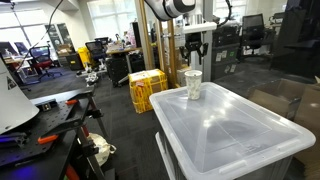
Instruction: Put the marker in the cup on the clear surface
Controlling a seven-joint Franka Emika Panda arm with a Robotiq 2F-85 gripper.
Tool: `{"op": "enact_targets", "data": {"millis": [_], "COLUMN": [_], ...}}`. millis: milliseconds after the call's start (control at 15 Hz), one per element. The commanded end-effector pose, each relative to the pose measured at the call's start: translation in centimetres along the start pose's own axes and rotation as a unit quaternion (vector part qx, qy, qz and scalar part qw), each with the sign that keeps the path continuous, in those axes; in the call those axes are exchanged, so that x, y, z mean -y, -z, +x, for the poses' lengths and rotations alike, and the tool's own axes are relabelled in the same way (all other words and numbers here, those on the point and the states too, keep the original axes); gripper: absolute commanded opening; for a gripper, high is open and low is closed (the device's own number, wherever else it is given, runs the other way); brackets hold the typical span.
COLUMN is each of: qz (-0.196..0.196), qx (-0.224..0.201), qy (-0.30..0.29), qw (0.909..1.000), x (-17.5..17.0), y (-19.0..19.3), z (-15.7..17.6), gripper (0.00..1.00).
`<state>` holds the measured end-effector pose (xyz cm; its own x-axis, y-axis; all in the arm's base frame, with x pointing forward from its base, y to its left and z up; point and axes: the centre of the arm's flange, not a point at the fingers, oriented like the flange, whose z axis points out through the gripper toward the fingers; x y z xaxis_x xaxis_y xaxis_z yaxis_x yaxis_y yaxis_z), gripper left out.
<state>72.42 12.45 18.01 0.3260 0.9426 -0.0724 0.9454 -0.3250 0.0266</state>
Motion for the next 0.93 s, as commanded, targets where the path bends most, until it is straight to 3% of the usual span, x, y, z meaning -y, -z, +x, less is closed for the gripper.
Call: {"op": "enact_targets", "data": {"millis": [0,600,867], "qz": [-0.002,0.007,0.01], "qx": [0.013,0.013,0.012], "qy": [-0.003,-0.005,-0.007], "qw": [0.9999,0.9999,0.9999], "x": [-0.8,-1.0,-1.2], "y": [-0.5,-2.3,-2.8], "z": [1.3,1.7,1.7], "gripper": [0.59,0.56,0.35]}}
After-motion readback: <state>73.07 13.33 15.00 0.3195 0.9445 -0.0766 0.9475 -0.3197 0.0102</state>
